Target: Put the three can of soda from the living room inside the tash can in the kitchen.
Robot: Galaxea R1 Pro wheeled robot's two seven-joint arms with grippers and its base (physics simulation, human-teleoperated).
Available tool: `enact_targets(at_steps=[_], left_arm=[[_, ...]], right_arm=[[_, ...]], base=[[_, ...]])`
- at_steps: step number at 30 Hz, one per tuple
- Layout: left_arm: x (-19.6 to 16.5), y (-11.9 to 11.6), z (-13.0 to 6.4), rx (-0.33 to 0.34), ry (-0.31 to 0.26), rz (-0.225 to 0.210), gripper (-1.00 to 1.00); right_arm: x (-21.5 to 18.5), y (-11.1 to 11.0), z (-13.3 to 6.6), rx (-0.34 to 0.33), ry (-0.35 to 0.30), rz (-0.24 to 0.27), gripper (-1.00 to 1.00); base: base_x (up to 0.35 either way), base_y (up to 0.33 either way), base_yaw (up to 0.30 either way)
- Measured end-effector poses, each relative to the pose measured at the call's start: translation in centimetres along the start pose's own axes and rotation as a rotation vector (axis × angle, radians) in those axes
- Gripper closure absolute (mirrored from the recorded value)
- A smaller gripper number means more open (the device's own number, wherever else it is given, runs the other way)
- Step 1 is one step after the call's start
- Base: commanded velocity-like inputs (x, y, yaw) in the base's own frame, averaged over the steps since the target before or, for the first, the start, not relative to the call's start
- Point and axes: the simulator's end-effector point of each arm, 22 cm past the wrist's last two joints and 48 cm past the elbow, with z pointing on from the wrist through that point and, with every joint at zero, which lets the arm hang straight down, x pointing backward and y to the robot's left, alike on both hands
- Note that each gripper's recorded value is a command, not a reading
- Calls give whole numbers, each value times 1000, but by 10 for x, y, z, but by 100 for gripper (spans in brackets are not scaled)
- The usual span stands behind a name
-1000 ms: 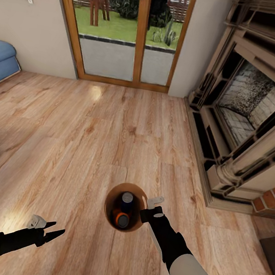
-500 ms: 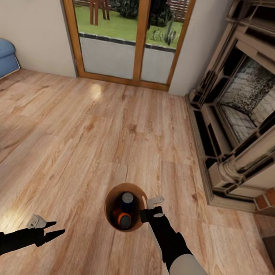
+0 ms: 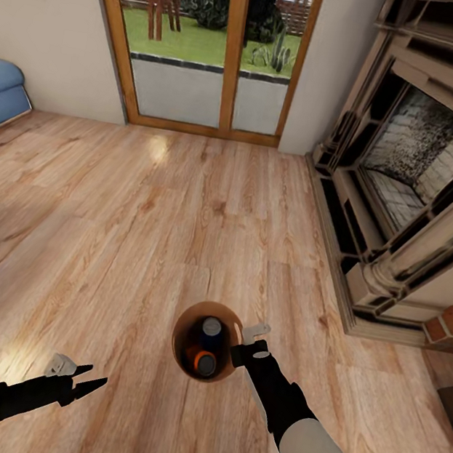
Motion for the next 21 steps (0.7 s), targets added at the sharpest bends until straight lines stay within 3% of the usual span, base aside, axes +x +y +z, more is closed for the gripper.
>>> enact_targets(at_steps=[21], left_arm=[[34,25,21,1,-1,0,-100]], right_arm=[[30,7,35,0,-1,0,100]], base=[[0,0,0]])
